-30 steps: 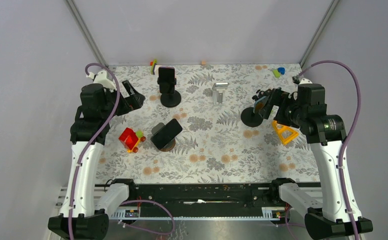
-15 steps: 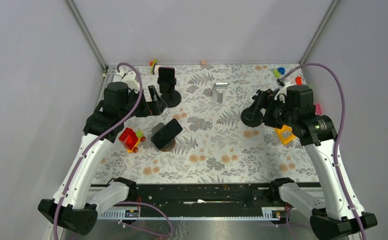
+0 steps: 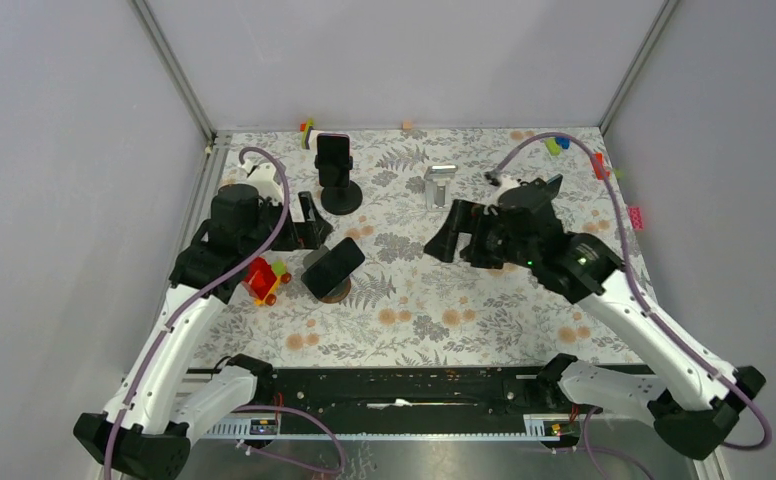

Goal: Remove the phone from the phone stand

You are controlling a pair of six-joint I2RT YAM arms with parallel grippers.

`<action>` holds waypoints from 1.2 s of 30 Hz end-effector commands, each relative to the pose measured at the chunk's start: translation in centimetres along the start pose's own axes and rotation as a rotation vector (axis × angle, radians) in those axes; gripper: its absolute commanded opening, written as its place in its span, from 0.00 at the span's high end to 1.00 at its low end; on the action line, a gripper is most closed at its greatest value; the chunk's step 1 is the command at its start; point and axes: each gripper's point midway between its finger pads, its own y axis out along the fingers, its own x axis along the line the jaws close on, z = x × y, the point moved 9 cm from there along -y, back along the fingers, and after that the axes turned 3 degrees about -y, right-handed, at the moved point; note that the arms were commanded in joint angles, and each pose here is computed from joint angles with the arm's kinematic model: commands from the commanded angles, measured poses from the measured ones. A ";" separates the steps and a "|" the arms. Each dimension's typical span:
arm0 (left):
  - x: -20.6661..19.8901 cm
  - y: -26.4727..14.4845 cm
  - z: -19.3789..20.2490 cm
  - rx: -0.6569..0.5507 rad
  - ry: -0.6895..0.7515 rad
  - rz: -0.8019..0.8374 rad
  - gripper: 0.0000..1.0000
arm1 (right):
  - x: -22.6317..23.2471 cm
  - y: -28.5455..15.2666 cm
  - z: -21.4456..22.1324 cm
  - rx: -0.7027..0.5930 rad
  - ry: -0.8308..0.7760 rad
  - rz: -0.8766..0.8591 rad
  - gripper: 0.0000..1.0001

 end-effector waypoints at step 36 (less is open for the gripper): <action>3.0 -3.9 3.2 -0.095 0.092 -0.187 0.01 | 8.1 21.7 3.8 -0.027 0.604 0.135 0.01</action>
